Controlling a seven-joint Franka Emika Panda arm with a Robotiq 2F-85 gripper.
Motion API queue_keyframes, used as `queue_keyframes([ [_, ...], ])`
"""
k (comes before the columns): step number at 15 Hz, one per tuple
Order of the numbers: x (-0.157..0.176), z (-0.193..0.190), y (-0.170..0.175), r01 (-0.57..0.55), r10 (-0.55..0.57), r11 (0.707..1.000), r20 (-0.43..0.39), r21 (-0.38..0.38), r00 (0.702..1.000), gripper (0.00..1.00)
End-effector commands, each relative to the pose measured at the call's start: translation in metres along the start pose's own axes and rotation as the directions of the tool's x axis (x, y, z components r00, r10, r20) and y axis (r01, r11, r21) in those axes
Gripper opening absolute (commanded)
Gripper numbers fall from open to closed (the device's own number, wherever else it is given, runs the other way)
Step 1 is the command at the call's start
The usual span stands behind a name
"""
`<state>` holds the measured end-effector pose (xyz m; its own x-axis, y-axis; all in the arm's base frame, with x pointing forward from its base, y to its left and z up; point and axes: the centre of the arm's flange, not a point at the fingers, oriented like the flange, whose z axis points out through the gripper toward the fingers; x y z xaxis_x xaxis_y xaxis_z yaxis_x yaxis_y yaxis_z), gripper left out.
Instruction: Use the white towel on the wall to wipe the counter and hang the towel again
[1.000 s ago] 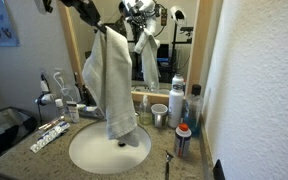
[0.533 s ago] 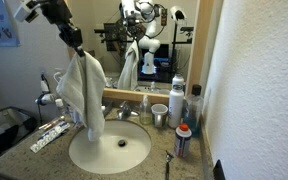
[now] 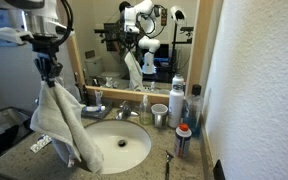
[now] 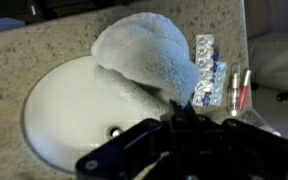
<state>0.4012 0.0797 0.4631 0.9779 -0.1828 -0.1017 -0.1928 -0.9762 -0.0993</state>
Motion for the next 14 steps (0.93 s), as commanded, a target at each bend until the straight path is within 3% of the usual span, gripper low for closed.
queue_keyframes([
  [1, -0.026, 0.037, -0.001, 0.041, -0.053, 0.996, 0.153, 0.083, 0.987, 0.01],
  [4, -0.035, 0.074, -0.003, 0.047, -0.072, 0.993, 0.232, 0.112, 0.970, 0.01],
  [7, -0.040, 0.120, 0.006, 0.037, -0.061, 0.994, 0.253, 0.099, 0.966, 0.01],
  [14, -0.030, 0.202, 0.013, 0.035, -0.053, 0.994, 0.178, 0.102, 0.983, 0.01],
])
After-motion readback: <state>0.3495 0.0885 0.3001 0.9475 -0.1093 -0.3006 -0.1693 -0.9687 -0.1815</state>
